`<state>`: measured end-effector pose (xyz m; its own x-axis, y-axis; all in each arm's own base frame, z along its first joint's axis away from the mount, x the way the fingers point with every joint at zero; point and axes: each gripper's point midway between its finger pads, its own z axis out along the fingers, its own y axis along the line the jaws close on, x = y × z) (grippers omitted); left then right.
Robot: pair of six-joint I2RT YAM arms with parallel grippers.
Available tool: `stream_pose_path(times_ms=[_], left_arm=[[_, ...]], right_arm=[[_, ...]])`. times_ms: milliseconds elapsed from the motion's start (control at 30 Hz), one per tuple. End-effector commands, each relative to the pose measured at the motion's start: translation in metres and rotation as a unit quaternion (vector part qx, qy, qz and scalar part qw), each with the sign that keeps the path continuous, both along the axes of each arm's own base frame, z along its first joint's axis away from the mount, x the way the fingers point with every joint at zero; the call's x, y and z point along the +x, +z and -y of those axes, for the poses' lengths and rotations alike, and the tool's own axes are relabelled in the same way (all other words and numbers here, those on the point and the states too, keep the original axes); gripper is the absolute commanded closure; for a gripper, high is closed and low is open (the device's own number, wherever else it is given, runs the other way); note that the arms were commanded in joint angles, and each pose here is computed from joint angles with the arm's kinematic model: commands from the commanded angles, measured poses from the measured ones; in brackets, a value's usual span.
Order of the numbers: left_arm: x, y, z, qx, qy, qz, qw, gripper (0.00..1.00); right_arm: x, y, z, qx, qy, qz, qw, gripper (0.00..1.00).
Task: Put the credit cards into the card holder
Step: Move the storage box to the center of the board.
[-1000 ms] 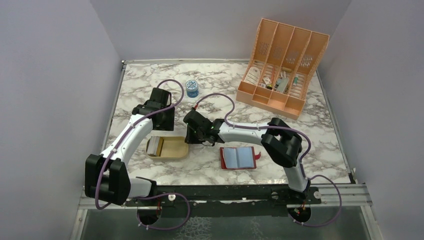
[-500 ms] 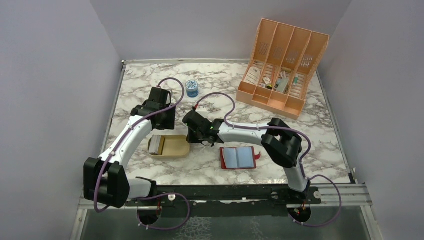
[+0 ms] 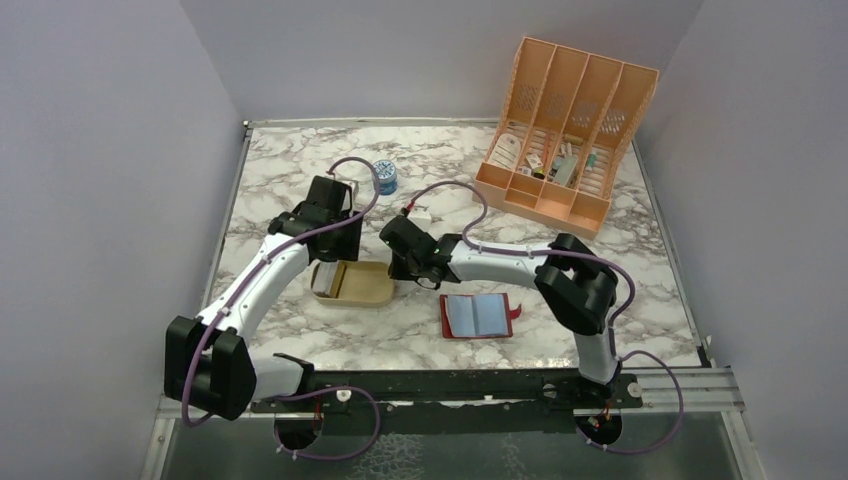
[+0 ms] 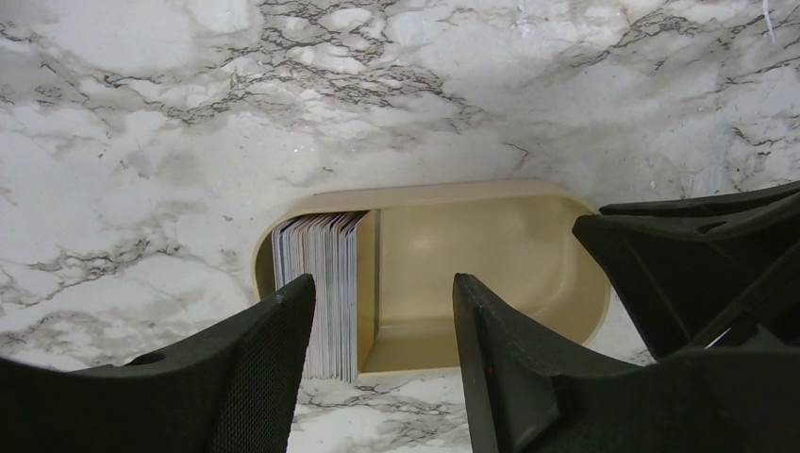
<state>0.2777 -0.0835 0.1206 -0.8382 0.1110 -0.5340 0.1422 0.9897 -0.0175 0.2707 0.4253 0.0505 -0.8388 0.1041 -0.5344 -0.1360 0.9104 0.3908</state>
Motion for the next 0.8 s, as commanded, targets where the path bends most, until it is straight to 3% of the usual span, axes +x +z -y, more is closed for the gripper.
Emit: stream_pose_path(times_ms=[0,200,433,600,767], left_arm=[[0.005,0.001,0.012,-0.001,-0.004,0.010,1.000,0.42],[-0.001,-0.010,0.041,-0.002,-0.013,-0.007,1.000,0.40],[0.006,-0.016,0.035,0.027,-0.005,0.006,1.000,0.38],[0.009,-0.020,0.016,0.083,-0.009,0.019,0.996,0.36],[0.007,-0.033,0.021,0.083,-0.040,0.004,0.996,0.36]], right_arm=[[0.012,0.002,0.034,-0.018,-0.045,0.008,0.999,0.86],[0.018,-0.003,0.063,-0.023,-0.064,0.007,0.998,0.86],[0.020,0.001,0.068,-0.019,-0.052,0.019,0.998,0.85],[0.019,0.006,0.064,-0.009,-0.043,0.017,0.999,0.74],[0.017,0.020,0.061,-0.006,-0.023,0.019,1.000,0.62]])
